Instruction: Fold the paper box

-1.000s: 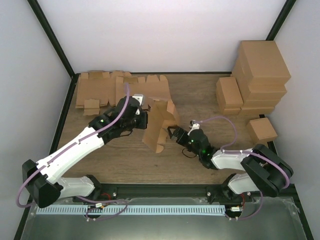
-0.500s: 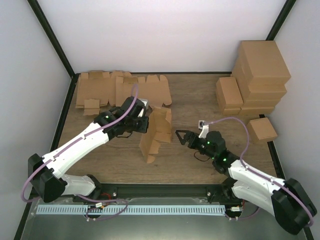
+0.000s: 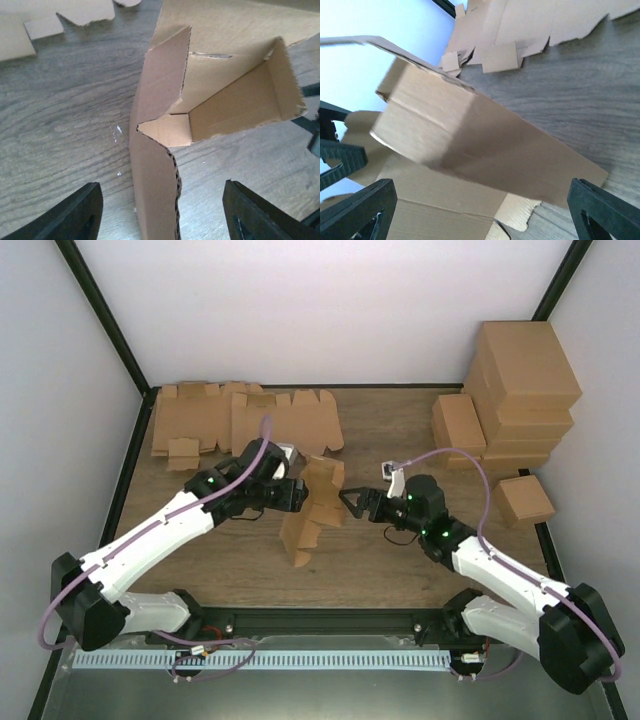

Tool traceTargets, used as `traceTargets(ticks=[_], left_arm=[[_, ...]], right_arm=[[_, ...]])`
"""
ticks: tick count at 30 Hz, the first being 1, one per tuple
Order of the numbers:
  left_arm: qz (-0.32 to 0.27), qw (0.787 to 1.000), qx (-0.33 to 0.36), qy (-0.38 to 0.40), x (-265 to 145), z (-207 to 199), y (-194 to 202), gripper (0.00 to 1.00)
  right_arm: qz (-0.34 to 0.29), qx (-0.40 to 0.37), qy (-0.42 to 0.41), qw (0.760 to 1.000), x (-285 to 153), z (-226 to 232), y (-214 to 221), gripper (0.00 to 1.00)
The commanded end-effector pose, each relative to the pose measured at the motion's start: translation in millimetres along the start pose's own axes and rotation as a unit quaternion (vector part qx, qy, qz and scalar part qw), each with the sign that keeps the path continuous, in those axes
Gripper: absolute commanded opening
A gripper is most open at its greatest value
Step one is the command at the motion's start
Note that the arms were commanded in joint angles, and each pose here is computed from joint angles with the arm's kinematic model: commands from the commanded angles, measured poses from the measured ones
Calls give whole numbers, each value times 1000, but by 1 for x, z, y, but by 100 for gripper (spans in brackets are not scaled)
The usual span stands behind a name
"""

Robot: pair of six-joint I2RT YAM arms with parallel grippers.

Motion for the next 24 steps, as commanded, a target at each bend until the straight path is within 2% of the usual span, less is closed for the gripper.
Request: traceTargets(ticks=[1,4,6,9,12,13,17,24], left_arm=[[-46,998,-5,49,-29,-15,-15,72],[-67,995,-4,72,-51,-24,-26,79],[-81,993,-8,83,-64,-26,-32,81],[-94,991,-26,95,-71,-16,-41,64],[-90,989,-43,111,-63,-2,-46,61],[-91,988,-50,117,-60,2,-48,61],[-89,981,-83,152,-43,17,-50,73],[-60,971,-98,211,-12,26,-51,75]], right_arm=[[-8,-17,-16,1000,0,16,-20,97],[-22,-17,-6,1000,-3,17,-29,96],[-33,-20,-6,999,-7,19,-33,95],[-41,-21,-6,999,-11,20,-38,95],[-46,-25,0,999,-14,21,-42,95],[-47,-26,1,999,-14,21,-43,94],[-56,-35,6,998,-19,23,-48,93],[-52,-50,30,997,-14,16,-50,87]])
Point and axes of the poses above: each gripper's point midway between its finger pads, its own x axis out along the fingers, its own z axis along the line the jaws close on, y = z × x, the point moved 3 cm from there along -x, back along the fingers, and after that the axes turned 5 degrees about -x, right-handed, at the moved point
